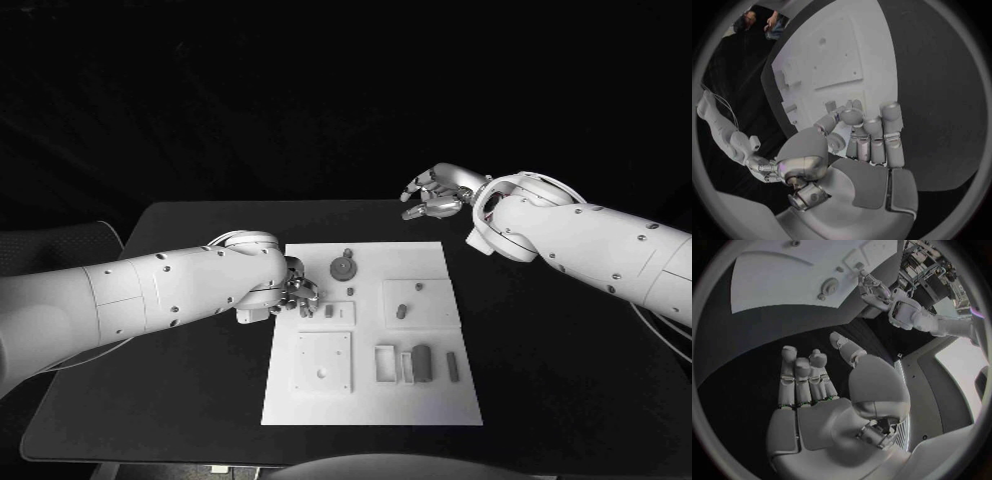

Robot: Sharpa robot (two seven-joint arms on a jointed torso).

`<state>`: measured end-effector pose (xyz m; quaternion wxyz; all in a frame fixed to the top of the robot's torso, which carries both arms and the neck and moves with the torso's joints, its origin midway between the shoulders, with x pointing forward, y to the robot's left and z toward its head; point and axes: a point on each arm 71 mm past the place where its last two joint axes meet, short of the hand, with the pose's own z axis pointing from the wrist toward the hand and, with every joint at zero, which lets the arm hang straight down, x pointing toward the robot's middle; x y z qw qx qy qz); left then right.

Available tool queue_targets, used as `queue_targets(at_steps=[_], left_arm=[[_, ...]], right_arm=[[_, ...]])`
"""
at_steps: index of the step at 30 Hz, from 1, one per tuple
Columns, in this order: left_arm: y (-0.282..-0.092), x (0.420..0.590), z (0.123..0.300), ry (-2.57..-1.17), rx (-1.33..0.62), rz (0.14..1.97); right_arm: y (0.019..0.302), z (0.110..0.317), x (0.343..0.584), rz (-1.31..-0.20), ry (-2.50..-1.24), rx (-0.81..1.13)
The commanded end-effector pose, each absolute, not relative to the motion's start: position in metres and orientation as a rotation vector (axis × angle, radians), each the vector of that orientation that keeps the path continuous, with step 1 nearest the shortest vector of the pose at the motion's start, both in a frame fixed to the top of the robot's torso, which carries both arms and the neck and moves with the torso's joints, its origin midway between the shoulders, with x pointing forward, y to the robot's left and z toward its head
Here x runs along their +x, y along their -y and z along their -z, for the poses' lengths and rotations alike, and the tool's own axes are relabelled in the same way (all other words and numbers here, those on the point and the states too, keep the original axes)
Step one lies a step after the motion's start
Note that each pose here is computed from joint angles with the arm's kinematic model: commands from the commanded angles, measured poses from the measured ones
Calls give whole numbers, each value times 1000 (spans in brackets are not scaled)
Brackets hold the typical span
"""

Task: Assemble the parts on the task board

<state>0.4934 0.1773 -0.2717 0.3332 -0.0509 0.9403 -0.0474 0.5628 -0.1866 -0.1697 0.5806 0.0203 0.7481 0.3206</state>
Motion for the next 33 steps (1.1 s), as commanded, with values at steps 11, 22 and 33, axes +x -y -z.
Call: queue_targets(at_steps=[11, 22, 33], left_arm=[[-178, 490, 275, -2473, -92, 109], [-177, 490, 275, -2473, -92, 116], [-176, 490, 274, -2452, -116, 143]], right_arm=[[185, 171, 561, -755, -1769, 30], [185, 172, 561, -755, -1769, 30], [185, 172, 561, -754, -1771, 31]])
